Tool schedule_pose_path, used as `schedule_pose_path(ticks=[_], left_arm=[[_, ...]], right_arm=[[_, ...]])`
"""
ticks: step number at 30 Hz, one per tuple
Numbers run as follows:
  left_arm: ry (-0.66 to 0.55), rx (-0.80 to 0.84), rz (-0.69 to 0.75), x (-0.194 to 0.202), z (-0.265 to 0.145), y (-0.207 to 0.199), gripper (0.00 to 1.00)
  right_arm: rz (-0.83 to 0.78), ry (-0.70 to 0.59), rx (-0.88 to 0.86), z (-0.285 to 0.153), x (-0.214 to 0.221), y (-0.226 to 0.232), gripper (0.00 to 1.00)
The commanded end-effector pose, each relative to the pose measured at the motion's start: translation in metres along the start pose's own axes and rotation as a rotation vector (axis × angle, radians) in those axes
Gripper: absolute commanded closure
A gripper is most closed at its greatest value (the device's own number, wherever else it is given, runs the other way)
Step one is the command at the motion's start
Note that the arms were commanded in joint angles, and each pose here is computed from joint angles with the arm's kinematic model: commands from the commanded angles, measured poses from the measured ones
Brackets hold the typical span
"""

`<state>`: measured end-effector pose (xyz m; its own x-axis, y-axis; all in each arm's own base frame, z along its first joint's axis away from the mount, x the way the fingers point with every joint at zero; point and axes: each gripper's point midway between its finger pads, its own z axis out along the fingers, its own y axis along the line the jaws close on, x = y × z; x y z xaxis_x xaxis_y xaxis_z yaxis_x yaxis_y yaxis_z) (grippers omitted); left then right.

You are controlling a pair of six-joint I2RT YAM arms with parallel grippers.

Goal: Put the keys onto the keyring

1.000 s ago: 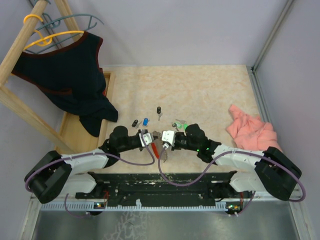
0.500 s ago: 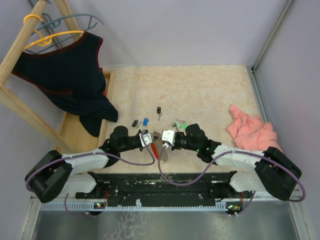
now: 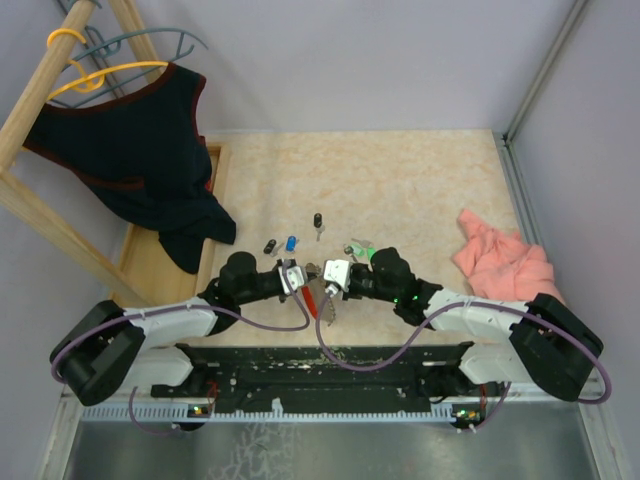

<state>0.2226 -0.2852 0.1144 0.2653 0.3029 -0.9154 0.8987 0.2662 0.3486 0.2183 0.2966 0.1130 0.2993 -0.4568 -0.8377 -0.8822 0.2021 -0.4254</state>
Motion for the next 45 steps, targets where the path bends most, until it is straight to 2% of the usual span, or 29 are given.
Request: schedule_pose_path(ticks=[1,45], left_arm=[[-0.053,0.011,0.021,-0.0123,0.0030,-0.0010,0.99],[-0.046,0.013,0.026,-0.0111,0.0021,-0.0014,0.99]], right_arm=[[-0.016,-0.091,0.027,0.0059,-0.0328,-0.0145,1.00],[-0.003,-0.087,0.048,0.0011,-0.0345,-0.0177,1.00]])
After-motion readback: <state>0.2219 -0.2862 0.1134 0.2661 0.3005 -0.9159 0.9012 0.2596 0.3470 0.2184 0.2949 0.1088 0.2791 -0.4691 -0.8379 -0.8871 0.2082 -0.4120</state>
